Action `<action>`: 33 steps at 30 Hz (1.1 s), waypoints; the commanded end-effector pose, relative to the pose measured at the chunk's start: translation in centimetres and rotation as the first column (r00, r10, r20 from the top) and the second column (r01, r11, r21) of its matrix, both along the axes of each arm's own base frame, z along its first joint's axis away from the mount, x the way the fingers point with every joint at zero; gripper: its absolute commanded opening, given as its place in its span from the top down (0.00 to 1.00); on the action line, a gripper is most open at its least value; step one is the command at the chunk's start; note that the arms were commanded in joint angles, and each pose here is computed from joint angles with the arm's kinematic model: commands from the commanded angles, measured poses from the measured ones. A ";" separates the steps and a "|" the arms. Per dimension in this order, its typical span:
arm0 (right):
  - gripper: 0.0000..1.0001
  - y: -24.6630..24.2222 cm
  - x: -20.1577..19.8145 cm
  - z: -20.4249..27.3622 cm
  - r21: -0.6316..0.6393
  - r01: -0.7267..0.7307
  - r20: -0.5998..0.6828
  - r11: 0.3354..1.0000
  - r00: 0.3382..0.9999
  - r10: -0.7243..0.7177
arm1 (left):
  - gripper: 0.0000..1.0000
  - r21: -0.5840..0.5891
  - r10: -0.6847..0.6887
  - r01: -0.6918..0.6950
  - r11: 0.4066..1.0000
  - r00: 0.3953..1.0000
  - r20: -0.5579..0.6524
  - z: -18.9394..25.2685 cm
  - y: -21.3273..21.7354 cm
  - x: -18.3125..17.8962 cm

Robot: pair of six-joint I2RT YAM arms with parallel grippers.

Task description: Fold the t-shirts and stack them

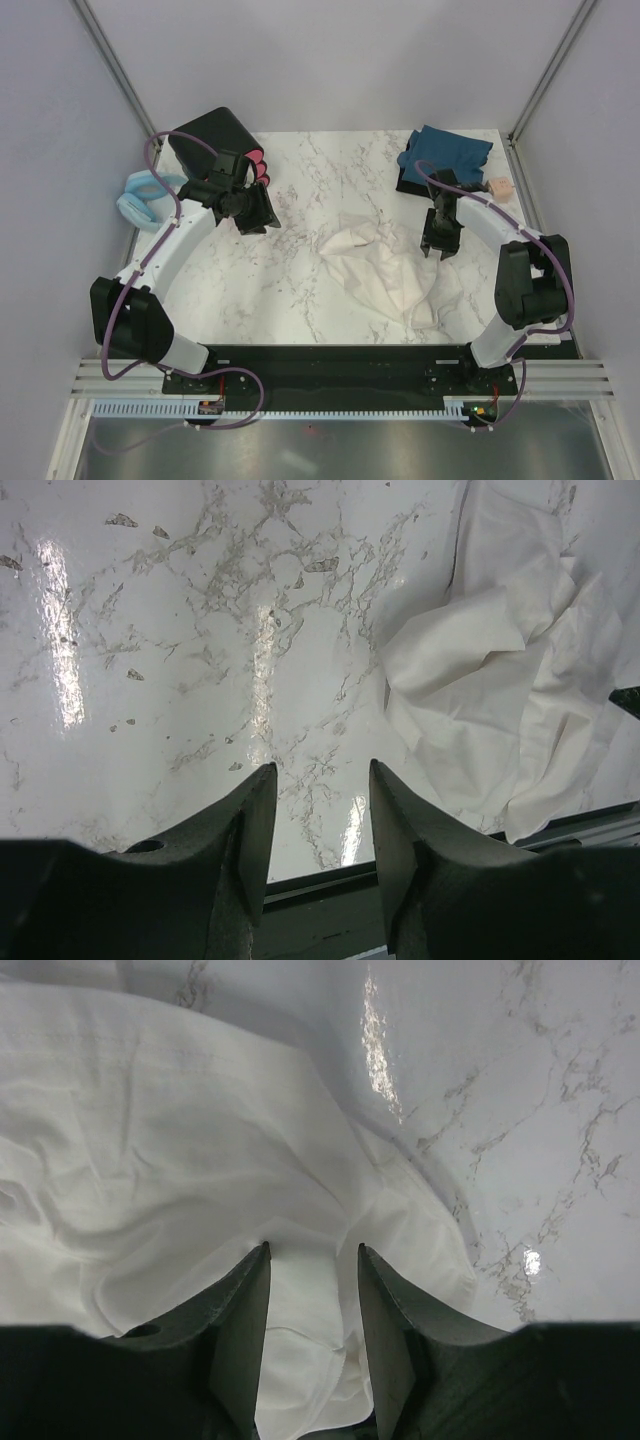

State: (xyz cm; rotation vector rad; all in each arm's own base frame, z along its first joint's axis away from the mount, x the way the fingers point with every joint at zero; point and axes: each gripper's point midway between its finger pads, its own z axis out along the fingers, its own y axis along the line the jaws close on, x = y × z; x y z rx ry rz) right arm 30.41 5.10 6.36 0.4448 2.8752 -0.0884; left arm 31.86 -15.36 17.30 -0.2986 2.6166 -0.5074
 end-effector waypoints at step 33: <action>1.00 4.4 1.9 15.8 0.295 -0.158 0.490 0.942 0.872 -0.007 | 0.51 -0.012 -0.031 0.031 0.999 0.998 0.050 1.4 -0.4 0.4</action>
